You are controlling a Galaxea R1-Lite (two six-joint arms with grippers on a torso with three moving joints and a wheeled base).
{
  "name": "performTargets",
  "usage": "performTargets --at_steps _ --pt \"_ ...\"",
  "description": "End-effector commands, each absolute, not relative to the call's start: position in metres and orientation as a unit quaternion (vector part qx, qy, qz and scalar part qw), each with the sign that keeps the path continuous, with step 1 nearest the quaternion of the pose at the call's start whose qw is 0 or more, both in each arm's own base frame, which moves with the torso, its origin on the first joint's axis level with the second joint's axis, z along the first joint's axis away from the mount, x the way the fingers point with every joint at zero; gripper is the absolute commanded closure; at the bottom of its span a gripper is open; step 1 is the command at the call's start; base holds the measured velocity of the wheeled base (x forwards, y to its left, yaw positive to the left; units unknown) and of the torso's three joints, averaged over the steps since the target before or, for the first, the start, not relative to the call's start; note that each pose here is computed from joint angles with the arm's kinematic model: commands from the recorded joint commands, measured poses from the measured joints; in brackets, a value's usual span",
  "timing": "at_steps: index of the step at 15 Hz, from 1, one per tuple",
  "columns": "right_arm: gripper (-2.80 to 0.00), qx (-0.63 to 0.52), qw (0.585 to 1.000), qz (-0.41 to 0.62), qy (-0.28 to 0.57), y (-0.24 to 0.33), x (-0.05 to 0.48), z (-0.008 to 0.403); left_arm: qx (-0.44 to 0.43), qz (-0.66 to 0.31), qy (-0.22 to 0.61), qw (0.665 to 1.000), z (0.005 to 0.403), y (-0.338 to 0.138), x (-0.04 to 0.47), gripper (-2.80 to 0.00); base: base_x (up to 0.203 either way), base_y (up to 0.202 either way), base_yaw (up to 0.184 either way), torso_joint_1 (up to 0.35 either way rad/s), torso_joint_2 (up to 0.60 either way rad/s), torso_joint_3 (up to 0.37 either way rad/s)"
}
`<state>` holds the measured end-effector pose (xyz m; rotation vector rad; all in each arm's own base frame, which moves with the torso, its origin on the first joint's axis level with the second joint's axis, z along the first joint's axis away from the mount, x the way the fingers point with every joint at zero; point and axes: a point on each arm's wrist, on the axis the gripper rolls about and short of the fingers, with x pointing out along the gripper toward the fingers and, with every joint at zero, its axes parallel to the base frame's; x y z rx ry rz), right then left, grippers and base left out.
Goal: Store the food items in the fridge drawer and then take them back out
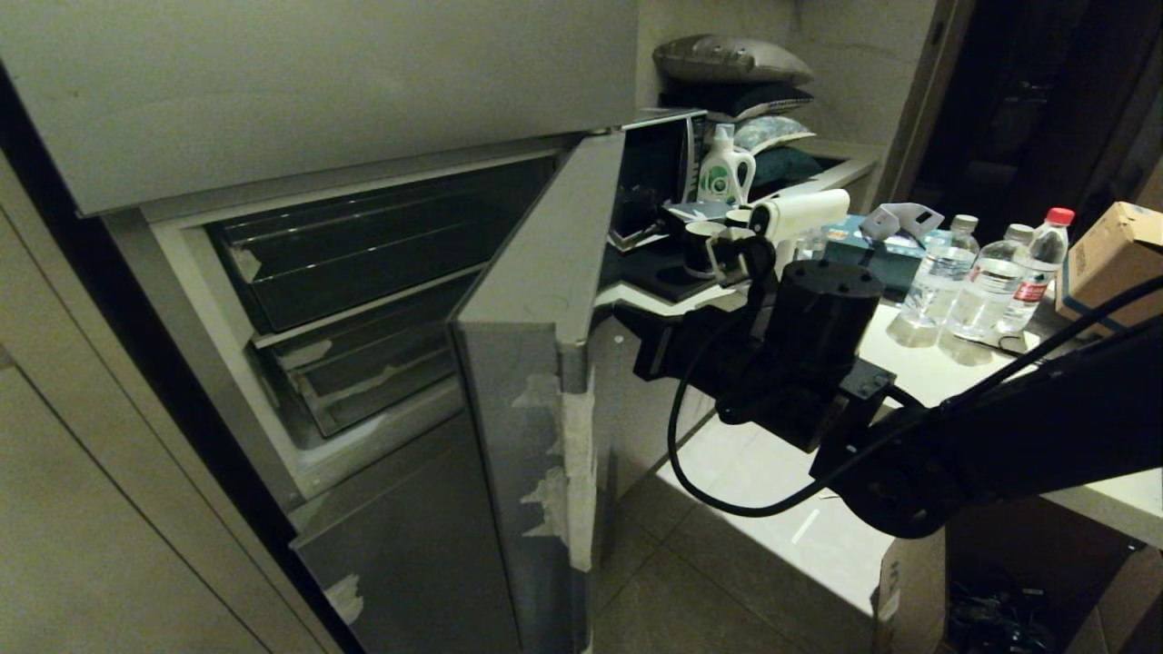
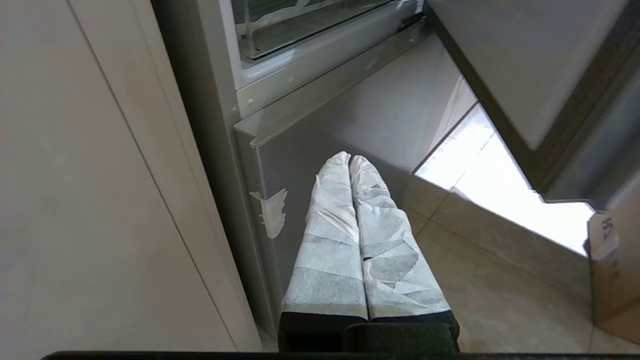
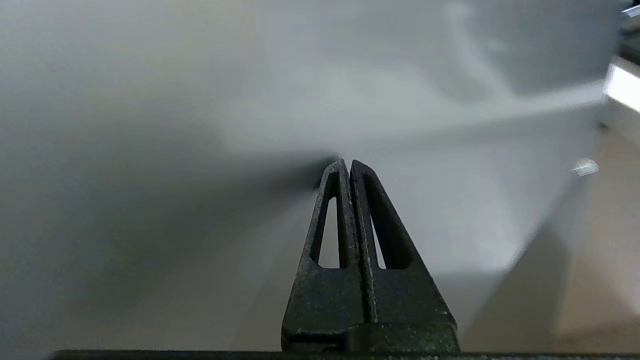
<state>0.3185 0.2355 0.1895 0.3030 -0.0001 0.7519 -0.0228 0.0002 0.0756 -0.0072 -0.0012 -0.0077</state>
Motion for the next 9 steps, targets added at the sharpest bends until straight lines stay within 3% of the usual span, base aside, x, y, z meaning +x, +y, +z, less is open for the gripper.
performTargets --at_steps 1,9 --pt "0.00 0.152 0.909 0.388 -0.014 0.249 0.317 0.196 -0.004 -0.004 -0.001 1.000 0.076 0.000 -0.023 0.00 0.000 0.000 0.000 0.000 0.00 0.000" --pt "0.00 0.132 0.875 0.464 -0.050 0.304 0.327 0.192 -0.002 -0.004 -0.002 1.000 0.076 0.000 -0.023 0.00 0.000 0.000 0.000 0.000 0.00 0.000"
